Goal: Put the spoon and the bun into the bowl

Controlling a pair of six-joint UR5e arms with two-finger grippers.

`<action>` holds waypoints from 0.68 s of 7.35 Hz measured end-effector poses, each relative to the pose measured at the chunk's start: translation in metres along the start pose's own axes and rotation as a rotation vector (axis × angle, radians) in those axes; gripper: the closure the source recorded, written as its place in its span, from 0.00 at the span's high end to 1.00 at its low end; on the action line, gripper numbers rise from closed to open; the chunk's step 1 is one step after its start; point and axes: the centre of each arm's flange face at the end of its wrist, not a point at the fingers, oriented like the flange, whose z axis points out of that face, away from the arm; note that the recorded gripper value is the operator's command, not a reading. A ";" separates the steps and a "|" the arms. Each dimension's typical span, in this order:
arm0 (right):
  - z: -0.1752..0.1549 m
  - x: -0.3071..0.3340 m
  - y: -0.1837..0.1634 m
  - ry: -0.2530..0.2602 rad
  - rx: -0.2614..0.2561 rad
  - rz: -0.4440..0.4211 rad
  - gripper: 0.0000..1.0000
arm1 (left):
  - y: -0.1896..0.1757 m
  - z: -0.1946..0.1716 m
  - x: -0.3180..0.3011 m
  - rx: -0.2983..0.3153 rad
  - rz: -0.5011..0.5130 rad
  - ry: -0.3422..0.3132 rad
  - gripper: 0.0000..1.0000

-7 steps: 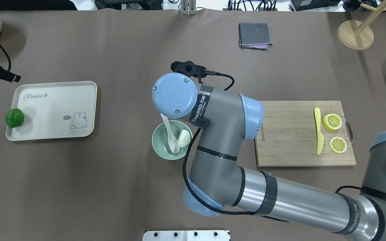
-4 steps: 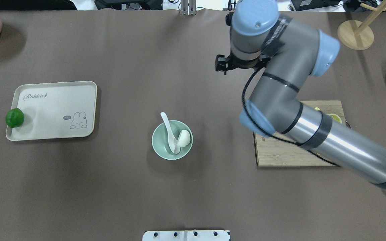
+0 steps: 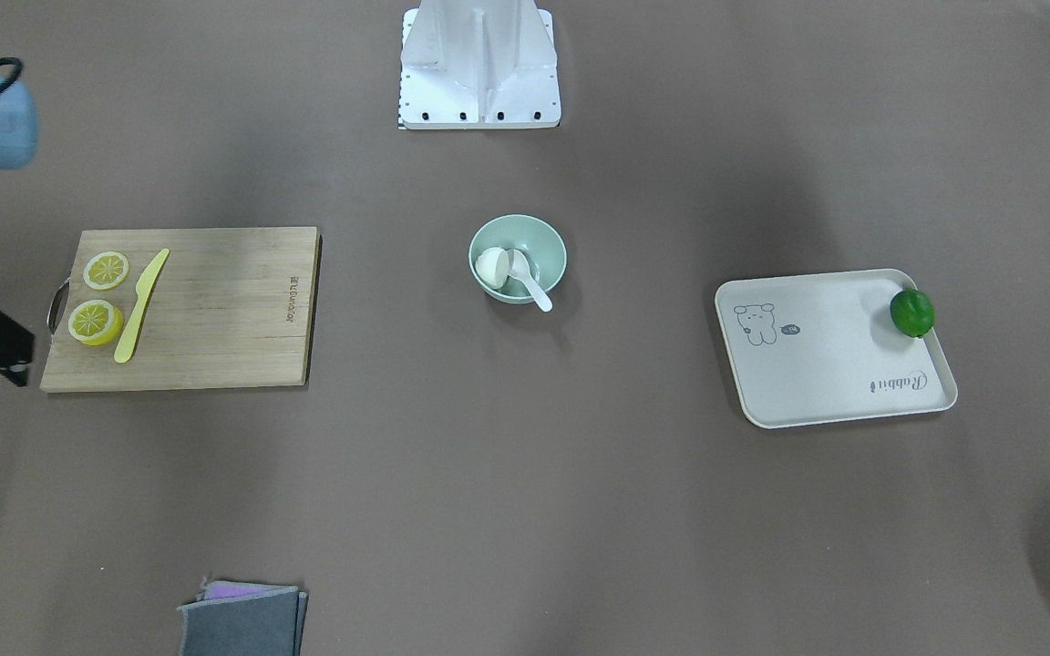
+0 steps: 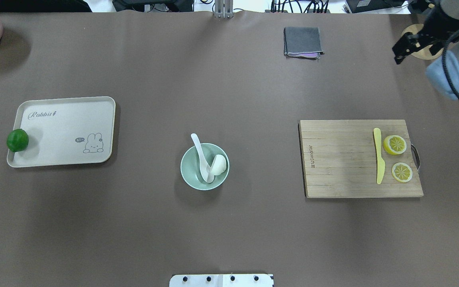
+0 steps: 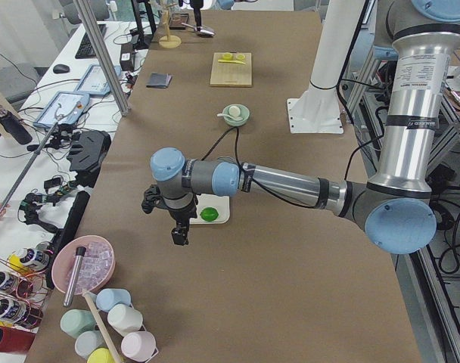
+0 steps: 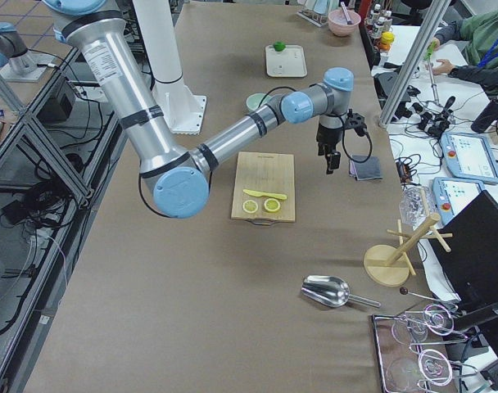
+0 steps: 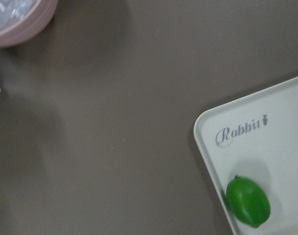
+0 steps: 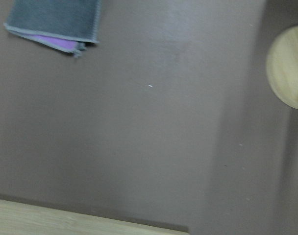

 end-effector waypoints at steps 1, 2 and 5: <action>0.010 0.054 0.040 0.009 -0.015 0.002 1.00 | 0.012 0.000 -0.013 -0.016 -0.037 -0.001 0.98; 0.022 0.104 0.083 0.022 -0.033 0.013 1.00 | 0.016 -0.002 -0.014 -0.016 -0.048 0.005 0.98; 0.027 0.211 0.175 0.026 -0.061 0.051 1.00 | 0.013 -0.014 -0.009 0.008 -0.043 0.022 0.98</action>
